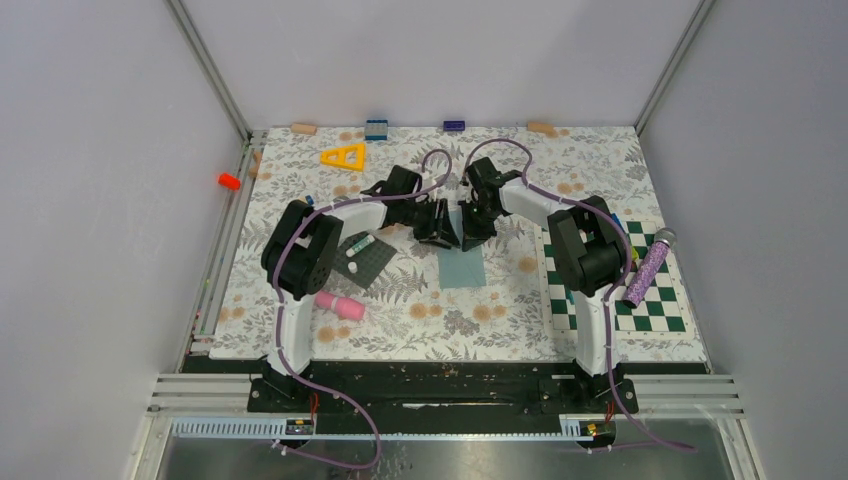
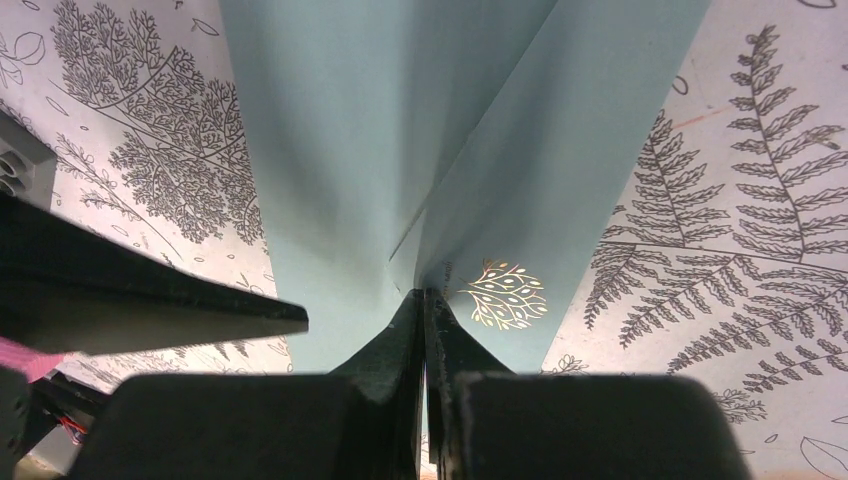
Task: Place the letter into the envelope and seal it
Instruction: Seal the envelope flap on the envelope.
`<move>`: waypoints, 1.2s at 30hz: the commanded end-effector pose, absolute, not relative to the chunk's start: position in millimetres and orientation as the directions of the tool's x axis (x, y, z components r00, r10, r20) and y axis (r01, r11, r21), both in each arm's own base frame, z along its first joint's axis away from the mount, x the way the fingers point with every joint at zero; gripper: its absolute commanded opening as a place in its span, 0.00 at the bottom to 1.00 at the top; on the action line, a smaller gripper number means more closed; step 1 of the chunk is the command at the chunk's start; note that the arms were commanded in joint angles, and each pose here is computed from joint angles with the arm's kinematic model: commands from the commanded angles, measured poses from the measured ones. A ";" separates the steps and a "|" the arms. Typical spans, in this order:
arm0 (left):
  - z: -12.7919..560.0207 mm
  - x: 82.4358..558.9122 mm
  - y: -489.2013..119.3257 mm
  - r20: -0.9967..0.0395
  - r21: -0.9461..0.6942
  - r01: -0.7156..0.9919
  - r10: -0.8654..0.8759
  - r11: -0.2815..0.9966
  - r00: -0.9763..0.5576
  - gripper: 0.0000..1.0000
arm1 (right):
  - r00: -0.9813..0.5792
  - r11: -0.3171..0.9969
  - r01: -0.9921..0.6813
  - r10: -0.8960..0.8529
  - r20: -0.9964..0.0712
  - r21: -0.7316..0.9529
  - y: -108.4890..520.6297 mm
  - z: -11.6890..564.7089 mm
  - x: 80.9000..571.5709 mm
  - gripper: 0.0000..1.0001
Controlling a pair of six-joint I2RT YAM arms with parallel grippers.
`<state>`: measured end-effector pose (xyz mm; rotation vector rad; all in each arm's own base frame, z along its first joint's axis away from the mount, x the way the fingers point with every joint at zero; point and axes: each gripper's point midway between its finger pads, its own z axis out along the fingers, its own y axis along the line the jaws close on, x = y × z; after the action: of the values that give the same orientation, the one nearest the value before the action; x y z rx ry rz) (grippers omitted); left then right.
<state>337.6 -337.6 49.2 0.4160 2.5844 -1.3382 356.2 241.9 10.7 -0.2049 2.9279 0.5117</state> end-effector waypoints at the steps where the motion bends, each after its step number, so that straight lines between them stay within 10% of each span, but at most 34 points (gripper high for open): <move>1: 99.6 354.1 -366.8 -0.396 -0.804 0.416 0.140 0.424 -0.907 0.40 | -0.974 0.950 -0.179 -0.134 -0.182 0.257 233.8 4.3 356.5 0.00; 8: 73.7 358.3 -371.9 -0.346 -0.806 0.361 0.123 0.468 -0.930 0.28 | -0.976 0.948 -0.173 -0.129 -0.177 0.268 235.3 4.1 354.6 0.00; 13: 64.7 357.3 -369.2 -0.328 -0.812 0.337 0.106 0.476 -0.939 0.00 | -0.978 0.943 -0.165 -0.118 -0.171 0.290 238.9 5.0 353.2 0.00; 36: 47.7 372.4 -364.4 -0.314 -0.778 0.301 0.073 0.552 -0.947 0.00 | -0.979 0.937 -0.163 -0.114 -0.170 0.308 241.5 5.3 351.4 0.00</move>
<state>356.4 -357.4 39.1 0.2948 2.5914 -1.3622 356.4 241.0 10.7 -0.2086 2.9278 0.5037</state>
